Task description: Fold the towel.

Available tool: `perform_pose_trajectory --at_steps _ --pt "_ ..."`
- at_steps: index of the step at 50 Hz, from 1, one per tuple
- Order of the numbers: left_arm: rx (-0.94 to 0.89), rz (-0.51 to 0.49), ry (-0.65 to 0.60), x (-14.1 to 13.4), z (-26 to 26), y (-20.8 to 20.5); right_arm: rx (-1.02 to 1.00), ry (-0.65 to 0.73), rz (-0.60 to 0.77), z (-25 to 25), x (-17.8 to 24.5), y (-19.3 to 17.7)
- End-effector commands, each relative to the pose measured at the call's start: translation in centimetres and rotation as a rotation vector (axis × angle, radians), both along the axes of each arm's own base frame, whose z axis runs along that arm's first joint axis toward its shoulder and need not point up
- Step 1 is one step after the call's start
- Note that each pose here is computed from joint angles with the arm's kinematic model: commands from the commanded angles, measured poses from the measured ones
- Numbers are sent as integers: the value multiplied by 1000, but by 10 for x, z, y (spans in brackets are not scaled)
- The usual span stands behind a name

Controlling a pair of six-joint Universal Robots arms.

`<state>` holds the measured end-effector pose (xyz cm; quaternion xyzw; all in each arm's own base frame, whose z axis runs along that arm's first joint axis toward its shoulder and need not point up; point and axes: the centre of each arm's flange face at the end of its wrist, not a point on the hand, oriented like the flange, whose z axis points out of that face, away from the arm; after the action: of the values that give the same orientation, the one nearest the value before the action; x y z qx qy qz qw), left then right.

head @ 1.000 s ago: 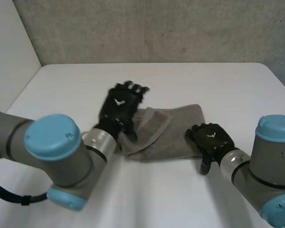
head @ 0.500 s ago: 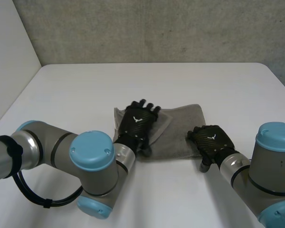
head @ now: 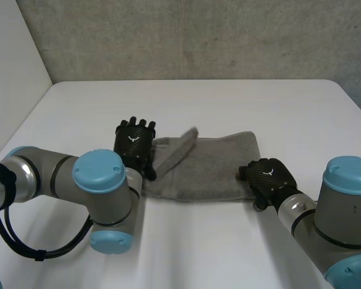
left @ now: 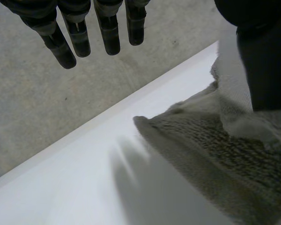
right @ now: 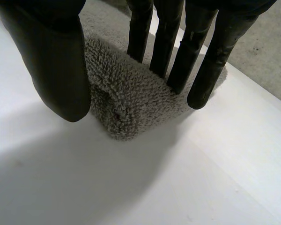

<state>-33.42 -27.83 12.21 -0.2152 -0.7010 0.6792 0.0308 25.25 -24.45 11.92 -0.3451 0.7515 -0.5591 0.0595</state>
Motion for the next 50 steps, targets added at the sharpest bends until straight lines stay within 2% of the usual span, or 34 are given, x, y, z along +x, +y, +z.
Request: perform_pose_trajectory --at_steps 1,18,23,32,36,39,43,46,47,49,50 --pt "-6 74 -5 7 1 -3 -4 9 -26 0 -3 -3" --pt "2 85 -6 15 8 4 -43 76 -31 4 -8 -7" --pt "-25 78 23 16 27 9 -58 135 -12 9 -13 -2" --pt "-105 73 89 20 73 16 45 324 27 12 -37 11" --pt "-137 68 116 22 90 20 -5 405 40 30 -45 3" --pt "-151 65 125 21 96 21 -55 417 44 40 -42 -3" --pt "-165 65 138 22 103 22 -191 405 93 69 -19 -11" --pt "-170 62 142 22 106 22 -297 368 215 88 22 7" --pt "-171 63 144 23 106 22 -298 368 216 88 22 7" --pt "-171 66 144 23 106 21 -344 341 338 88 62 28" --pt "-170 67 146 24 106 20 -344 341 339 88 62 28"
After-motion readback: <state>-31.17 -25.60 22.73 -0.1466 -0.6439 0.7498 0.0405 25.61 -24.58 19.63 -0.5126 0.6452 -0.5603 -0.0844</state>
